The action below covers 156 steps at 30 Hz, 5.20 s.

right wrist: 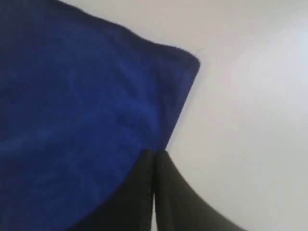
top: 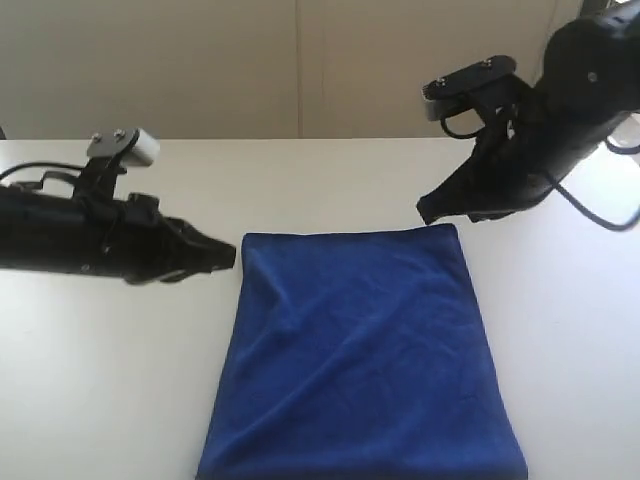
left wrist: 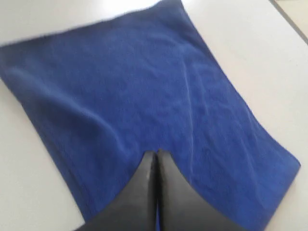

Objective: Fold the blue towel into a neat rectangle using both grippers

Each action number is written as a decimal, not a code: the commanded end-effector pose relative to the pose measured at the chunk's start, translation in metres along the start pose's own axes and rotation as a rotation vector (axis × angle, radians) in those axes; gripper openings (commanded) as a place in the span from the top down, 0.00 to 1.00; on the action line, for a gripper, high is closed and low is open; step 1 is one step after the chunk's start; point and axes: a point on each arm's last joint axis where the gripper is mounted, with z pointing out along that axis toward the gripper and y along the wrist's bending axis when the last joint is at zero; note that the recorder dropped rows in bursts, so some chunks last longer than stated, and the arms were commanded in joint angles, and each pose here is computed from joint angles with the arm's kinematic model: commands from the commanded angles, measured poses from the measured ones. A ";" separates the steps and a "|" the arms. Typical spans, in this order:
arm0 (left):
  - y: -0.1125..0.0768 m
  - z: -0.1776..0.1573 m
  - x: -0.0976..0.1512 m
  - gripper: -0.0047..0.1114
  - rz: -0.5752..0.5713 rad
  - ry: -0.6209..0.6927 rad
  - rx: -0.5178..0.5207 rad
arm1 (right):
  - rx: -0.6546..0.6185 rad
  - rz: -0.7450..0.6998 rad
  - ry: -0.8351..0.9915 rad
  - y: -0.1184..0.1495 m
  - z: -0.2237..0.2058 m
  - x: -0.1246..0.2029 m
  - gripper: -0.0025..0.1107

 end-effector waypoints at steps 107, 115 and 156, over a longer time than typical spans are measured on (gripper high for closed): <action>-0.040 0.011 -0.020 0.96 0.513 0.511 0.131 | -0.010 -0.368 -0.042 -0.020 0.012 -0.051 0.98; -0.072 -0.005 0.005 0.96 0.597 0.737 0.289 | -0.424 -0.465 0.195 0.017 -0.036 0.003 0.98; -0.072 0.027 0.104 0.45 1.081 0.753 0.176 | -0.380 -1.125 0.164 0.056 0.025 0.150 0.52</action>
